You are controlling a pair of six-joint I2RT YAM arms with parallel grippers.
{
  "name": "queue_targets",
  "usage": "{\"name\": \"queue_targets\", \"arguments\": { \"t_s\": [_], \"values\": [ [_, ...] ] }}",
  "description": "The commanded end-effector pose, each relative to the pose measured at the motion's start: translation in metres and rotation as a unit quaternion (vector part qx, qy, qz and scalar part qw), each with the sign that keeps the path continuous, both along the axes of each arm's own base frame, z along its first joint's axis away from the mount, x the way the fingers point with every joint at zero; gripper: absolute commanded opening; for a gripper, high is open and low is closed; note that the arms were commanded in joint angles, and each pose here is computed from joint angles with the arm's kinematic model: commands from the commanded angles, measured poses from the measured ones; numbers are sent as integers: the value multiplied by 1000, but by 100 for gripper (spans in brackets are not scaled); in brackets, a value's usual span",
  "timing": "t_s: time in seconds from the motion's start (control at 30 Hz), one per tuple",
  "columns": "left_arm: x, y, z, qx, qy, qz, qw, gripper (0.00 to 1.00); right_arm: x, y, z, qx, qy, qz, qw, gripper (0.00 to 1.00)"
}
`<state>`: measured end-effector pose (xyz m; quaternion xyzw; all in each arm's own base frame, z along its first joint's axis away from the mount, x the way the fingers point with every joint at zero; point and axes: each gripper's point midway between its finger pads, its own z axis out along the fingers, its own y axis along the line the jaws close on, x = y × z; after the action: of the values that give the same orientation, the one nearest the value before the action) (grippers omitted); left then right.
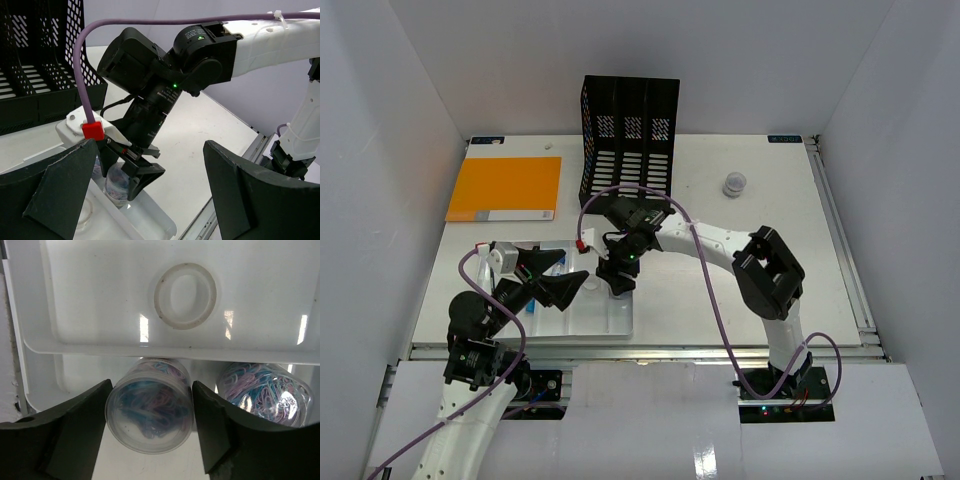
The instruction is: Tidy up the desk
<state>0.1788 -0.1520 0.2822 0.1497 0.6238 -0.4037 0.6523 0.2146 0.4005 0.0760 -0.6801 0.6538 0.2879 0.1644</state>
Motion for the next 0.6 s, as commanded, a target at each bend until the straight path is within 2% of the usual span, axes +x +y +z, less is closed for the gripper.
{"name": "queue_targets", "arguments": {
  "t_s": [0.0, 0.2, 0.37, 0.5, 0.57],
  "values": [
    [-1, 1, 5, 2, -8, 1, 1000, 98, 12, -4, 4, -14, -42, -15, 999, 89],
    [-1, 1, 6, 2, -9, 2, 1000, 98, 15, -4, 36, 14, -65, -14, 998, 90],
    [-1, 1, 6, 1, -9, 2, 1000, 98, 44, -24, 84, 53, -104, -55, 992, 90],
    [-1, 0, 5, 2, -8, 1, 1000, 98, 119, -75, 116, 73, -154, -179, 969, 90],
    [0, 0, 4, 2, -7, -1, 1000, 98, 154, -110, 119, 76, -149, -258, 951, 90]
  ]
}}
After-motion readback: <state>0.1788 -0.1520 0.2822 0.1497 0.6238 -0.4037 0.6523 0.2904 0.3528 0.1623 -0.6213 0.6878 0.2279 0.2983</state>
